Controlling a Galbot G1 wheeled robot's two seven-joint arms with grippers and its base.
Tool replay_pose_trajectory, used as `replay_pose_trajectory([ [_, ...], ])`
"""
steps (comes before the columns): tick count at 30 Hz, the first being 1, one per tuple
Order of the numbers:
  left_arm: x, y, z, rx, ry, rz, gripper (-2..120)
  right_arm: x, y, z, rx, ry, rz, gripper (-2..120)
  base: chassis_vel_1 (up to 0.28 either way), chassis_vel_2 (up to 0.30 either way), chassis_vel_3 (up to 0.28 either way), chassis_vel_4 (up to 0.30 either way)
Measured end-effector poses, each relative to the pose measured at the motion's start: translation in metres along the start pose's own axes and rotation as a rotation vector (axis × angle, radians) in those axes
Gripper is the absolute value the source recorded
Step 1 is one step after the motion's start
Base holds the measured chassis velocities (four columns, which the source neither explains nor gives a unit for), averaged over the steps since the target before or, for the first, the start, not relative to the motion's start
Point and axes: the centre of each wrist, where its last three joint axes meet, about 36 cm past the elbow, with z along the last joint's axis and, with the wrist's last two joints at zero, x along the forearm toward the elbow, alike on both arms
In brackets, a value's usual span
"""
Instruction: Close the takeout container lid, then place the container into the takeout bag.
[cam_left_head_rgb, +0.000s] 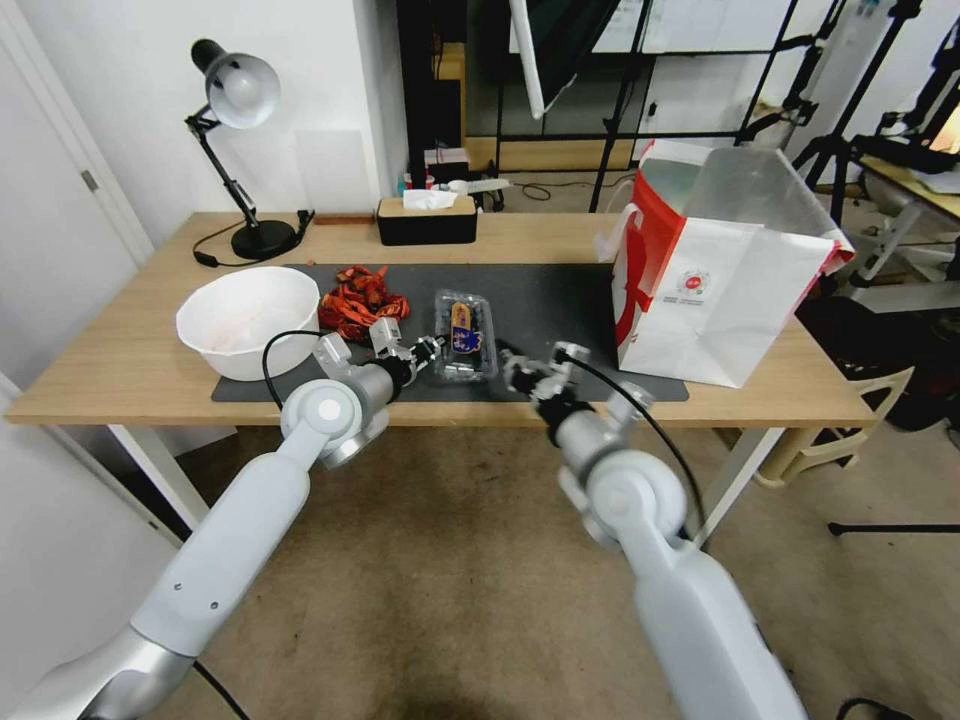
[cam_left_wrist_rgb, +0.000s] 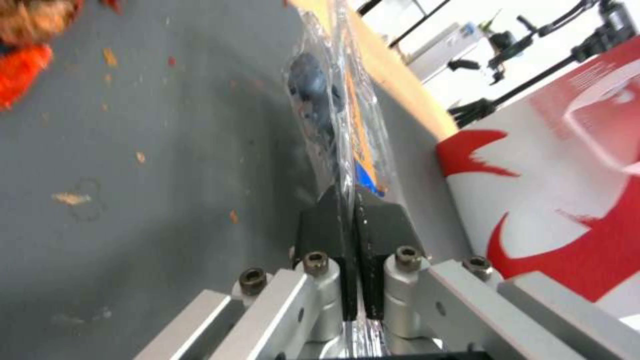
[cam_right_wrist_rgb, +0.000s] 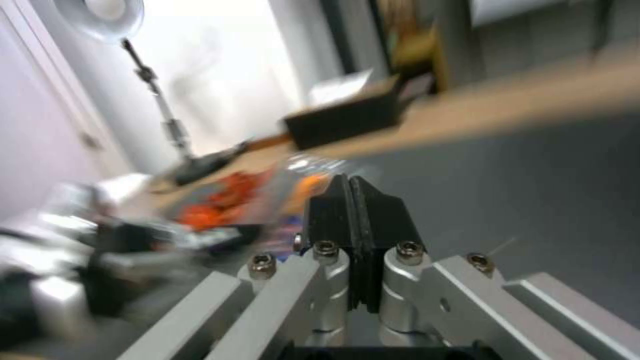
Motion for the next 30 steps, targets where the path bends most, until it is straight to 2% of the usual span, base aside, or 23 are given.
replay_pose_trajectory([
  [1,0.0,0.0,0.0,0.0,0.0,0.0,0,0.0,0.0,0.0,0.0,0.0,0.0,0,0.0,0.0,0.0,0.0],
  [2,0.013,0.005,-0.003,0.004,-0.028,-0.004,0,0.004,-0.002,0.007,0.11,-0.046,0.003,0,0.0,0.0,0.0,0.0],
  [4,0.024,0.009,-0.005,-0.003,-0.053,0.003,0,0.015,-0.003,0.018,0.195,-0.092,0.01,6,0.0,0.0,0.0,0.0],
  [5,0.024,0.009,-0.005,-0.003,-0.053,0.003,0,0.015,-0.003,0.018,0.195,-0.092,0.01,6,0.0,0.0,0.0,0.0],
  [8,0.029,0.009,-0.005,-0.015,-0.076,0.043,0,0.039,-0.002,0.037,0.202,-0.121,0.053,20,0.0,0.0,0.0,0.0],
  [9,0.029,0.009,-0.005,-0.015,-0.076,0.043,0,0.039,-0.002,0.037,0.202,-0.121,0.053,20,0.0,0.0,0.0,0.0],
  [12,0.026,0.005,-0.004,-0.041,-0.114,0.101,0,0.063,0.004,0.065,0.206,-0.122,0.09,35,0.0,0.0,0.0,0.0],
  [14,0.025,0.004,-0.003,-0.051,-0.123,0.114,0,0.068,0.005,0.072,0.21,-0.122,0.097,38,0.0,0.0,0.0,0.0],
  [15,0.023,0.002,-0.001,-0.074,-0.14,0.137,0,0.075,0.008,0.082,0.214,-0.116,0.106,45,0.0,0.0,0.0,0.0],
  [17,0.022,0.001,0.0,-0.085,-0.146,0.147,0,0.077,0.01,0.086,0.215,-0.114,0.11,46,0.0,0.0,0.0,0.0],
  [20,0.017,-0.005,0.005,-0.156,-0.187,0.203,0,0.088,0.015,0.101,0.213,-0.108,0.123,62,0.0,0.0,0.0,0.0],
  [21,0.017,-0.005,0.005,-0.156,-0.187,0.203,0,0.088,0.015,0.101,0.213,-0.108,0.123,62,0.0,0.0,0.0,0.0],
  [23,0.014,-0.008,0.008,-0.197,-0.212,0.229,0,0.091,0.016,0.105,0.213,-0.109,0.127,68,0.0,0.0,0.0,0.0],
  [24,0.011,-0.01,0.009,-0.229,-0.232,0.247,0,0.094,0.016,0.107,0.214,-0.107,0.13,77,0.0,0.0,0.0,0.0],
  [25,0.011,-0.01,0.009,-0.229,-0.232,0.247,0,0.094,0.016,0.107,0.214,-0.107,0.13,77,0.0,0.0,0.0,0.0],
  [28,-0.011,-0.031,0.004,-0.358,-0.307,0.308,0,0.102,0.018,0.111,0.216,-0.093,0.133,93,0.0,0.0,0.0,0.0],
  [29,-0.011,-0.031,0.004,-0.358,-0.307,0.308,0,0.102,0.018,0.111,0.216,-0.093,0.133,93,0.0,0.0,0.0,0.0],
  [30,-0.021,-0.04,-0.002,-0.39,-0.325,0.32,0,0.103,0.018,0.112,0.218,-0.092,0.133,97,0.0,0.0,0.0,0.0],
])
